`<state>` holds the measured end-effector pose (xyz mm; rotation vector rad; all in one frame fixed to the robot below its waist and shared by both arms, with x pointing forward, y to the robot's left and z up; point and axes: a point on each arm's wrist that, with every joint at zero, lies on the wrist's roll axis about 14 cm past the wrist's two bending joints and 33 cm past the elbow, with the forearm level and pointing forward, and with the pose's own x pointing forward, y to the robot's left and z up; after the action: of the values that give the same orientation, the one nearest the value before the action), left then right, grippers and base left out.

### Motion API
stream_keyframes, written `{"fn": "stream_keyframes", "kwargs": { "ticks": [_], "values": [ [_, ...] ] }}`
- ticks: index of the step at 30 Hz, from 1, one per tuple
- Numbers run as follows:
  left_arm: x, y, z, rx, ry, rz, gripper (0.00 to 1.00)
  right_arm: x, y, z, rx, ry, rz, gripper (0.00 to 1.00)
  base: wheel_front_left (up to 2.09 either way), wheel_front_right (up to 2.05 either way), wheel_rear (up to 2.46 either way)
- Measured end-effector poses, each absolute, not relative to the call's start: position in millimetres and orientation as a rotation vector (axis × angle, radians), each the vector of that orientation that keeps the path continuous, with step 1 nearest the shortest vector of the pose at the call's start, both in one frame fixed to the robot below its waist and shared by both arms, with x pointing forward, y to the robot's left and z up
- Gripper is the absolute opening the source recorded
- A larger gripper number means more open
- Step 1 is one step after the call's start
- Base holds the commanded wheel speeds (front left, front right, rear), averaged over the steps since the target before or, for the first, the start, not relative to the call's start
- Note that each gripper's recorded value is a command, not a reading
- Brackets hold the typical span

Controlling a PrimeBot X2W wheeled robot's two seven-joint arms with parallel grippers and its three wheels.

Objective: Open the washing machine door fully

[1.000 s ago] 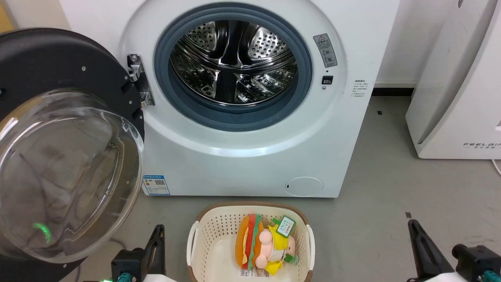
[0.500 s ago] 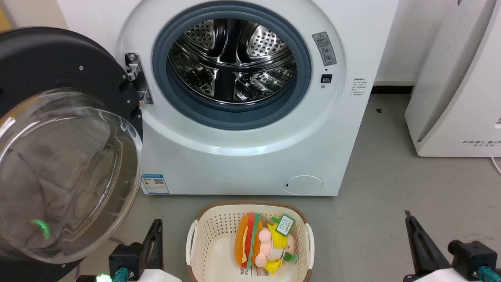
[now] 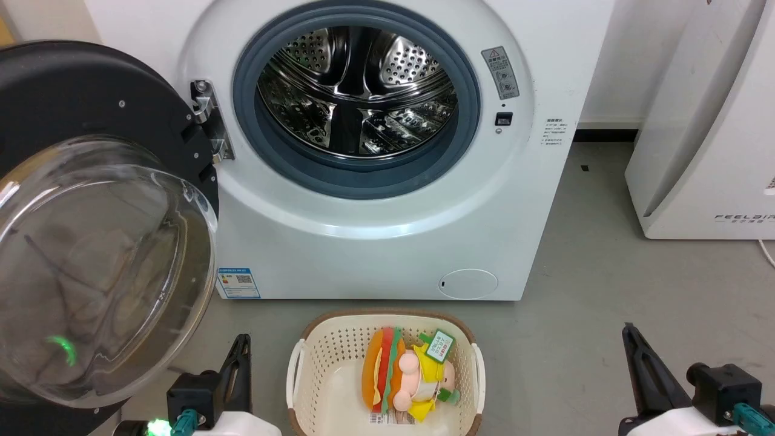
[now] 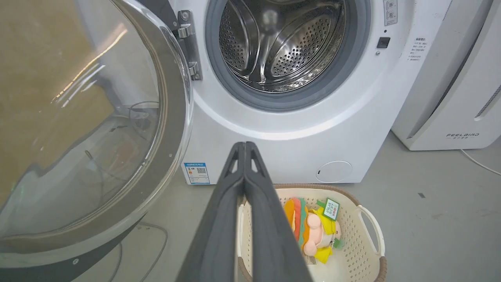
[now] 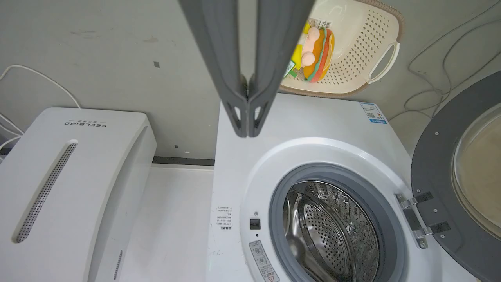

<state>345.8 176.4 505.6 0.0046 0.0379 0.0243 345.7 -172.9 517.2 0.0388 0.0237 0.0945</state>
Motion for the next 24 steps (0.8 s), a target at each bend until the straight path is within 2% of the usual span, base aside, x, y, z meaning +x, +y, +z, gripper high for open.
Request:
{"fn": "stream_keyframes", "kwargs": {
  "ticks": [24],
  "values": [
    [354.1,175.5,511.6,0.015,0.028,0.014,0.0,352.9,-168.8,518.7,0.015,0.023,0.106,0.0,0.0,0.0,0.0]
  ]
}}
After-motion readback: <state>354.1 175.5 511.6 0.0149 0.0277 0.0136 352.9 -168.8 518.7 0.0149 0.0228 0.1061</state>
